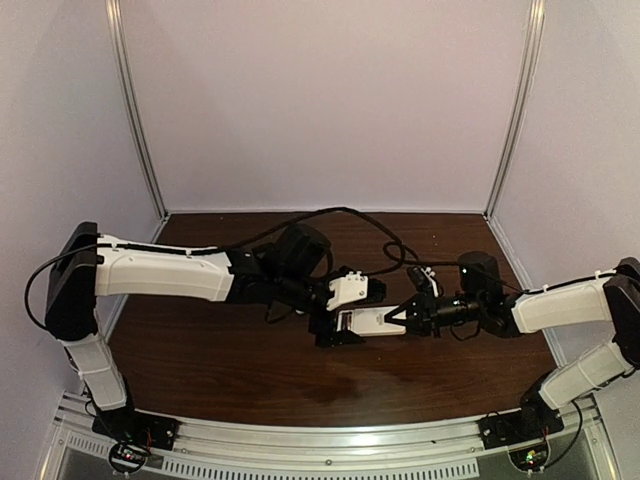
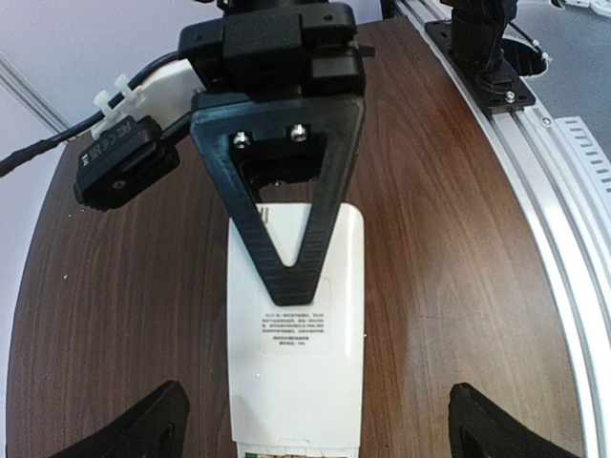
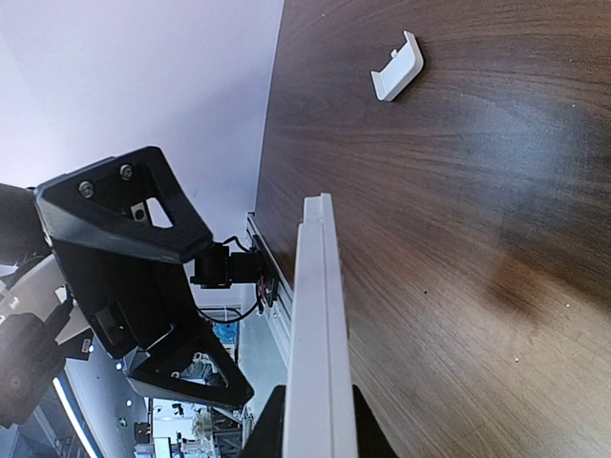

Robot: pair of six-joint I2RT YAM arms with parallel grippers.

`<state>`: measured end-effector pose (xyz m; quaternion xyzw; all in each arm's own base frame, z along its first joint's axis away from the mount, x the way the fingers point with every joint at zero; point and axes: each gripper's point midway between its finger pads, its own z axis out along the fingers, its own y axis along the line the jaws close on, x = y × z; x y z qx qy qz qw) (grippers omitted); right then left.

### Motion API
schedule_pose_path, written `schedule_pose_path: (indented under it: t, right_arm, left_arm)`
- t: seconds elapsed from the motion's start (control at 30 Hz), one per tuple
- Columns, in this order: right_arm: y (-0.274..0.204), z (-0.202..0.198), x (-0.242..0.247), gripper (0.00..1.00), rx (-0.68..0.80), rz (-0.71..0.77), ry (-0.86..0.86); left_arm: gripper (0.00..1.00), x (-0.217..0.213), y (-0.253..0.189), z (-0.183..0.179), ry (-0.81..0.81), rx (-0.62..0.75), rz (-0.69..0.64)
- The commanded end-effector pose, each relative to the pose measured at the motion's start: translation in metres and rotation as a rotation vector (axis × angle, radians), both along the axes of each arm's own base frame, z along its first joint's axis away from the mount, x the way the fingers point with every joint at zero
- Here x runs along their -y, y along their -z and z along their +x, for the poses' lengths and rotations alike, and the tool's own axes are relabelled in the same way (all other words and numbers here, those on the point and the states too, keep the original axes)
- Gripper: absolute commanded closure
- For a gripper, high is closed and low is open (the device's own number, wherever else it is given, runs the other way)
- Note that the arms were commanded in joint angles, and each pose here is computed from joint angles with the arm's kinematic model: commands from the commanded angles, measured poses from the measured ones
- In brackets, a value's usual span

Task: Load the batteries into the remote control
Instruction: Pass from the right arm to the left

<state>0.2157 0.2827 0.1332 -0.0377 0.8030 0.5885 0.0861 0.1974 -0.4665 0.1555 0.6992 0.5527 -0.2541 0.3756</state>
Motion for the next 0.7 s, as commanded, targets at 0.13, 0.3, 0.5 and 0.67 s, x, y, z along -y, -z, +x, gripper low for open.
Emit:
schedule_pose_path:
  t: [0.13,0.3,0.5,0.67]
  right_arm:
    - [-0.022,0.0,-0.013,1.0,0.052,0.068,-0.044]
    - [-0.023,0.0,-0.014,0.99,0.052,0.076,-0.047]
    - [-0.02,0.001,-0.015,0.99,0.043,0.079,-0.048]
    - [-0.018,0.001,-0.016,0.95,0.033,0.08,-0.048]
  left_arm:
    - [0.09,0.021,0.008,0.015,0.03,0.069,0.047]
    - [0.2,0.024,0.022,0.014,0.056,0.049,0.099]
    - [0.32,0.024,0.033,0.012,0.072,0.025,0.135]
    - [0.51,0.022,0.039,0.017,0.047,0.037,0.165]
